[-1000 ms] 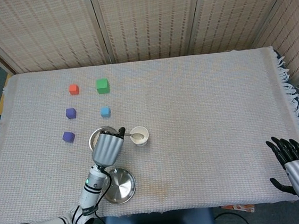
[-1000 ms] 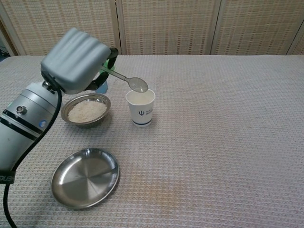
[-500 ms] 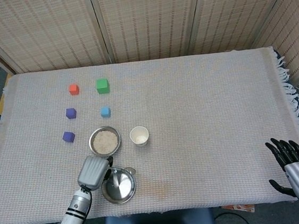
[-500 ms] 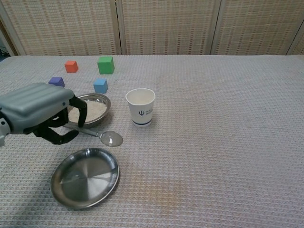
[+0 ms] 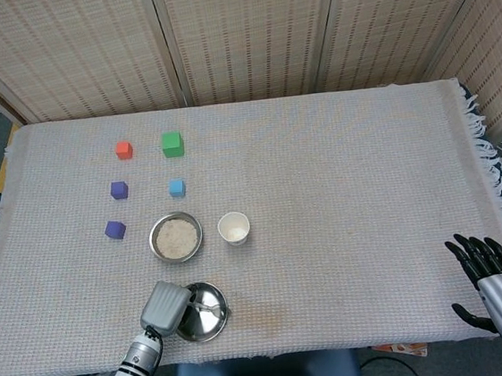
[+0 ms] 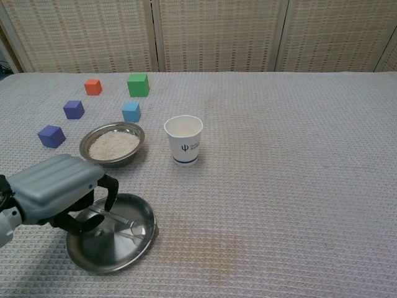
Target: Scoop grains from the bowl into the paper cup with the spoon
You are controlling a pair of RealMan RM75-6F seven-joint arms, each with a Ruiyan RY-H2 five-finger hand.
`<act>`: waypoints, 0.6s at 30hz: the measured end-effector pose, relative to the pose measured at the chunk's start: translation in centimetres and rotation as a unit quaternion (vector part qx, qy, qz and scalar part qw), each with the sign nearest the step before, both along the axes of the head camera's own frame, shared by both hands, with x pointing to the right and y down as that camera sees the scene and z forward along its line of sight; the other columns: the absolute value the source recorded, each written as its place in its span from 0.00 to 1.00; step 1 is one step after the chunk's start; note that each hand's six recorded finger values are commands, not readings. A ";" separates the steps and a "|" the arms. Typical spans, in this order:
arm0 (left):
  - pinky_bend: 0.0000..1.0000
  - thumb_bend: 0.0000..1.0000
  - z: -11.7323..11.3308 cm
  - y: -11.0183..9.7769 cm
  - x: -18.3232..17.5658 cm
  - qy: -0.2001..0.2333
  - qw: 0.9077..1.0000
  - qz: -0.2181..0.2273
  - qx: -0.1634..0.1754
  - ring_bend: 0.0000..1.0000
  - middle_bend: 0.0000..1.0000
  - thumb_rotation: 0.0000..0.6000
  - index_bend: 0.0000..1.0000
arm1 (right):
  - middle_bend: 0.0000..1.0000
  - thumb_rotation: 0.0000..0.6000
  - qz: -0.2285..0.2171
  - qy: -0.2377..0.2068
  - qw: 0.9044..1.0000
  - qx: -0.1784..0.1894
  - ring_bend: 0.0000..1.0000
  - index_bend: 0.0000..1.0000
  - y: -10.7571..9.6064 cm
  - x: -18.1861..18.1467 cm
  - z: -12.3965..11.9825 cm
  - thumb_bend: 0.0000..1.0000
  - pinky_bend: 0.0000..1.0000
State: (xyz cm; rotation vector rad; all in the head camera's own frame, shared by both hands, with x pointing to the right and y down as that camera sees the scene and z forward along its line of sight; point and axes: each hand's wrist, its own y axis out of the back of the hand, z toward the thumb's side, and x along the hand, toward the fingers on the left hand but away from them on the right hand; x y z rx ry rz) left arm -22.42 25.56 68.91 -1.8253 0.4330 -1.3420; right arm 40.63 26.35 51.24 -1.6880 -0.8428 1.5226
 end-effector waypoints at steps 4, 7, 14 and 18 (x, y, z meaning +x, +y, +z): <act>1.00 0.40 0.0 -0.4 -0.7 -0.005 1.000 -0.005 0.000 1.00 1.00 1.00 0.57 | 0.00 1.00 0.001 0.003 1.000 -0.002 0.00 0.00 0.0 0.0 0.2 0.12 0.00; 1.00 0.40 0.0 -0.4 -1.2 -0.008 1.000 -0.004 -0.008 1.00 1.00 1.00 0.33 | 0.00 1.00 0.000 0.006 1.000 -0.003 0.00 0.00 0.1 -0.1 0.3 0.12 0.00; 1.00 0.40 -0.4 -0.4 -1.8 -0.010 0.999 -0.010 -0.030 1.00 1.00 1.00 0.00 | 0.00 1.00 0.000 0.008 1.000 -0.004 0.00 0.00 0.1 -0.2 0.4 0.12 0.00; 1.00 0.40 -0.8 -1.0 -2.2 -0.001 0.999 -0.024 -0.032 1.00 1.00 1.00 0.00 | 0.00 1.00 0.001 0.008 1.000 -0.003 0.00 0.00 0.0 -0.1 0.4 0.12 0.00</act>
